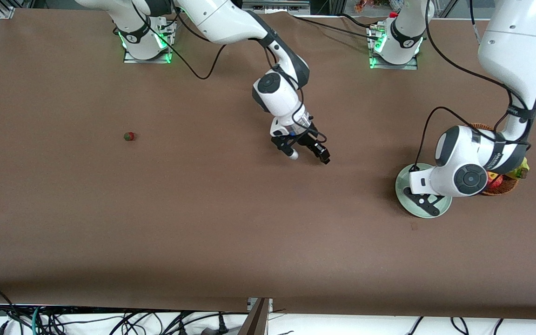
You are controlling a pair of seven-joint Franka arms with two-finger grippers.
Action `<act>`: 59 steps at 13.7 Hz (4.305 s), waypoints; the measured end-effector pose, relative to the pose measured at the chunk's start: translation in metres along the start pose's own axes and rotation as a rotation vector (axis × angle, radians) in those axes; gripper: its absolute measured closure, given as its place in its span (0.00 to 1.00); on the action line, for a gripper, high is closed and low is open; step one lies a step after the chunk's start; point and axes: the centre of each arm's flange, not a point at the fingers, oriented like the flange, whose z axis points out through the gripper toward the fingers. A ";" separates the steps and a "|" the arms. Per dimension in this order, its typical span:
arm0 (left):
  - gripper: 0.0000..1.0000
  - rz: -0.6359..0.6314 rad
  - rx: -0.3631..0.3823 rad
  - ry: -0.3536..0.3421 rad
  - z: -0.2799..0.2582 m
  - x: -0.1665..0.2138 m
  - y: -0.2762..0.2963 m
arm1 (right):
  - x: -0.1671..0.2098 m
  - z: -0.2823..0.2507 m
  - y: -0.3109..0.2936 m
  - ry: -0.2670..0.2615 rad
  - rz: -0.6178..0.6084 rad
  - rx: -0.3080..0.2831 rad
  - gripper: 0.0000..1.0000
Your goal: Collect all strawberries into plate
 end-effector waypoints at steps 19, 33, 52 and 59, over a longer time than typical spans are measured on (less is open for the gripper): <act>0.00 -0.413 -0.036 0.020 -0.021 -0.029 0.207 | 0.478 -0.342 0.195 -0.302 -0.696 -0.742 0.05; 0.39 -0.398 -0.087 0.039 0.062 -0.057 0.250 | 0.467 -0.307 0.305 -0.207 -0.664 -0.779 0.37; 0.68 -0.159 0.119 0.029 -0.041 -0.042 0.030 | 0.160 -0.114 -0.068 -0.113 -0.401 -0.430 0.67; 0.63 -0.061 0.037 0.098 0.018 -0.050 -0.033 | 0.033 0.004 -0.024 -0.030 -0.094 -0.096 0.41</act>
